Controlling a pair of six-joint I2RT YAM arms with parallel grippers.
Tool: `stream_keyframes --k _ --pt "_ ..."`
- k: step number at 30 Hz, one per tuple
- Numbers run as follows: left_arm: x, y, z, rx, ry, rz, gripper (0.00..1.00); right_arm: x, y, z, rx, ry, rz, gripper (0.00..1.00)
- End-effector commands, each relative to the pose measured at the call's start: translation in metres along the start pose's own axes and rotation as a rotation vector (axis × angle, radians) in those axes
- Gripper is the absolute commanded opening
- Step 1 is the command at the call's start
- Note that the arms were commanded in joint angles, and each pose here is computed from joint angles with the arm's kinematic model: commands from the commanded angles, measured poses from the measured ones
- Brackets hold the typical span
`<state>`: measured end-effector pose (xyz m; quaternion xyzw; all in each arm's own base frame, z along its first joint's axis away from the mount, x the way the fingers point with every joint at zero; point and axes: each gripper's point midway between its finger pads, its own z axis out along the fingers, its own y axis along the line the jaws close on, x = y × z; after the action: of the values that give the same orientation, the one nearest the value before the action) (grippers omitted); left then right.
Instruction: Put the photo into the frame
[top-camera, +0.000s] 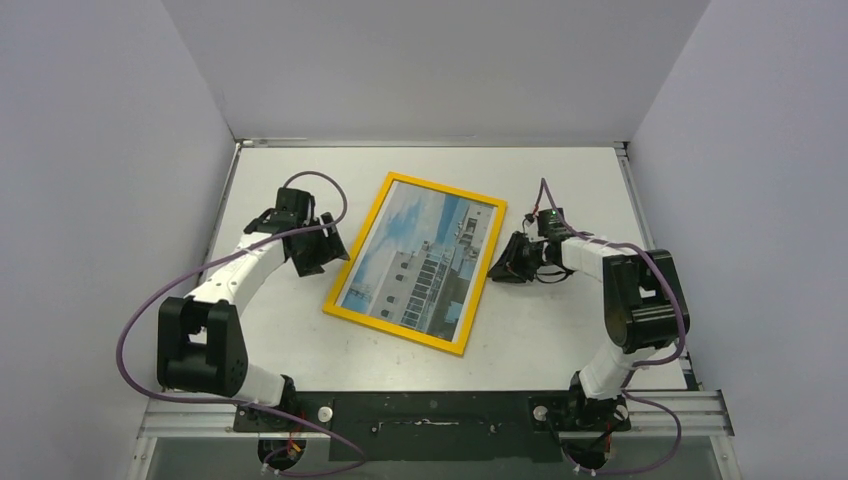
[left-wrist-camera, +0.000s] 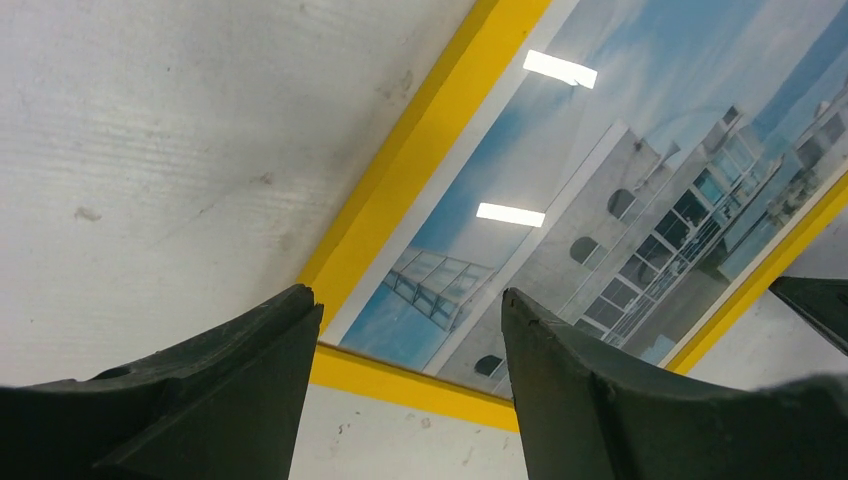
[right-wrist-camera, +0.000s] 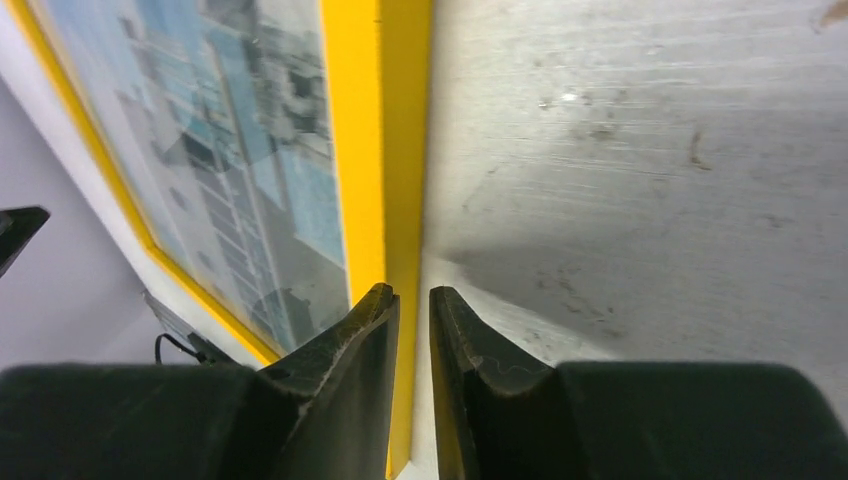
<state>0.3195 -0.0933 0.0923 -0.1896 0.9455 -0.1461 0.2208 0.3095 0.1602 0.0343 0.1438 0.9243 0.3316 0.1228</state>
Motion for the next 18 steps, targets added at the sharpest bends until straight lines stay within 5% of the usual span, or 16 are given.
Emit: stream_keyframes --k 1,7,14,18 --pt "0.013 0.013 -0.017 -0.056 0.034 -0.027 0.65 -0.019 -0.003 -0.004 0.075 -0.046 -0.007 0.22" --pt "0.034 0.018 -0.040 -0.054 0.093 -0.012 0.64 -0.068 0.034 -0.039 0.094 -0.190 -0.084 0.30" --pt "0.073 0.027 -0.062 -0.064 0.213 -0.022 0.37 -0.145 0.054 -0.034 0.138 -0.343 -0.107 0.35" --pt "0.088 0.045 -0.068 -0.147 0.241 -0.018 0.33 -0.190 0.066 -0.015 0.102 -0.436 -0.074 0.36"
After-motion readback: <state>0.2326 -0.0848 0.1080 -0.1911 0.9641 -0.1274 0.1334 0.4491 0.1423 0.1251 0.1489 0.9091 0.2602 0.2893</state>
